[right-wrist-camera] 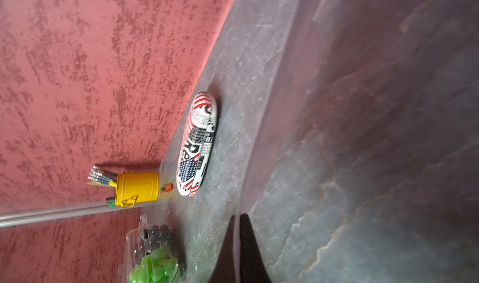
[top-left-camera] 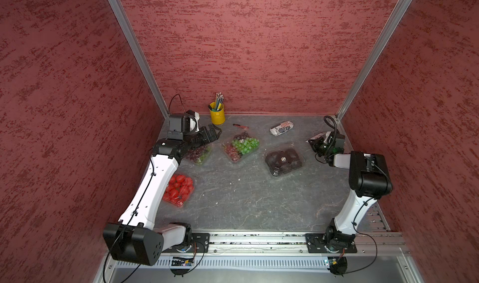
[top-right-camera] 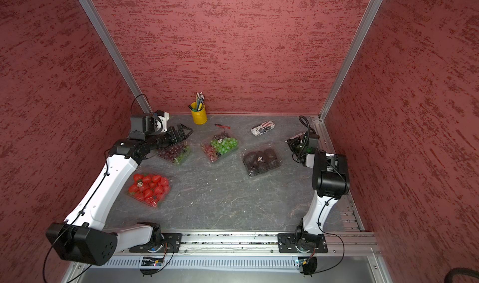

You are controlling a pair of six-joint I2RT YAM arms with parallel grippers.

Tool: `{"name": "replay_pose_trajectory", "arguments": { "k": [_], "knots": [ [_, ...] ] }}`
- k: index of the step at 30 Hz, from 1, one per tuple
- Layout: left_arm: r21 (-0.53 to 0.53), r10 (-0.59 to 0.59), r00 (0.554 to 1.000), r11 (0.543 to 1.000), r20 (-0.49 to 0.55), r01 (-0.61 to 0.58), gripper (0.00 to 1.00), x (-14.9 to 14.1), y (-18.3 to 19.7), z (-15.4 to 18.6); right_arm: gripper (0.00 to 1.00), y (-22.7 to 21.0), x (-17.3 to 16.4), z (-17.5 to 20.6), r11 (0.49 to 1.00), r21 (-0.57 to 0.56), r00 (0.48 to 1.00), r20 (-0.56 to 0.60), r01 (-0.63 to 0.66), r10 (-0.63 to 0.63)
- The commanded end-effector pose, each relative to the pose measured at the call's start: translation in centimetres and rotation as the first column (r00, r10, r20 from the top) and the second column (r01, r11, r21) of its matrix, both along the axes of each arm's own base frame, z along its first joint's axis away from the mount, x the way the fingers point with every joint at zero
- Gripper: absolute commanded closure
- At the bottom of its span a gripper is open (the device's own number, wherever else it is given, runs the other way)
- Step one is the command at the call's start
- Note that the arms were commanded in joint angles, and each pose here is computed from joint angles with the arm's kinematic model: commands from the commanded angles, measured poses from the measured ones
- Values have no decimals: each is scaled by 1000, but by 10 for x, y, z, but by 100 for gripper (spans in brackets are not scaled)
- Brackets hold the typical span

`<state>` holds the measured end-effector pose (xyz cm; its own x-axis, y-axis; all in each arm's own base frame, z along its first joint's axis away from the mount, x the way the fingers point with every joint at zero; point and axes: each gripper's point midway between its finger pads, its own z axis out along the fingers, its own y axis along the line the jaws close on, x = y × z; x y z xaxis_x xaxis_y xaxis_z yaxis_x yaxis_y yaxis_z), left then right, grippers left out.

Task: Label fruit boxes
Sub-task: Place the label sticker at the center of the board.

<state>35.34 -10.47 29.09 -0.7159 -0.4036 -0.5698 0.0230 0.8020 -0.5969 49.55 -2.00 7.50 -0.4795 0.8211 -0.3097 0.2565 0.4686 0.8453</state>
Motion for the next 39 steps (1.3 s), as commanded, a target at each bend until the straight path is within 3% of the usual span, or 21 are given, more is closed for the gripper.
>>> {"name": "replay_pose_trajectory", "arguments": {
  "k": [1, 4, 7, 18, 20, 23, 24, 34, 39],
  "knots": [
    [7, 18, 1000, 1000, 20, -18, 0, -4, 5, 3, 98, -10, 6, 9, 998, 43, 998, 43, 38, -40],
    [9, 34, 999, 999, 15, -35, 0, -6, 10, 2, 95, -12, -1, 3, 997, 47, 998, 25, 54, -55],
    [9, 43, 999, 999, 15, -43, 0, -6, 13, 1, 75, -11, -8, 0, 997, 54, 998, 12, 59, -60],
    [27, 103, 995, 994, 9, -104, 0, -3, 30, -9, 44, -4, -44, 23, 999, 11, 999, 12, 52, -52],
    [43, 152, 988, 987, 8, -153, 0, -1, 42, -13, 34, -5, -54, 30, 998, -22, 998, 6, 57, -57],
    [46, 205, 979, 978, -2, -205, 0, 2, 57, -21, 4, -9, -67, 44, 994, -86, 997, 2, 72, -72],
    [42, 216, 976, 975, -3, -216, 0, 3, 61, -22, 1, -10, -71, 48, 992, -107, 997, 2, 73, -73],
    [37, 261, 965, 965, -2, -261, 0, 14, 77, -27, 1, -7, -95, 85, 983, -175, 998, 44, 61, -54],
    [30, 262, 965, 964, 3, -262, 0, 19, 78, -27, 1, -8, -97, 85, 978, -202, 998, 47, 57, -49]
  ]
}}
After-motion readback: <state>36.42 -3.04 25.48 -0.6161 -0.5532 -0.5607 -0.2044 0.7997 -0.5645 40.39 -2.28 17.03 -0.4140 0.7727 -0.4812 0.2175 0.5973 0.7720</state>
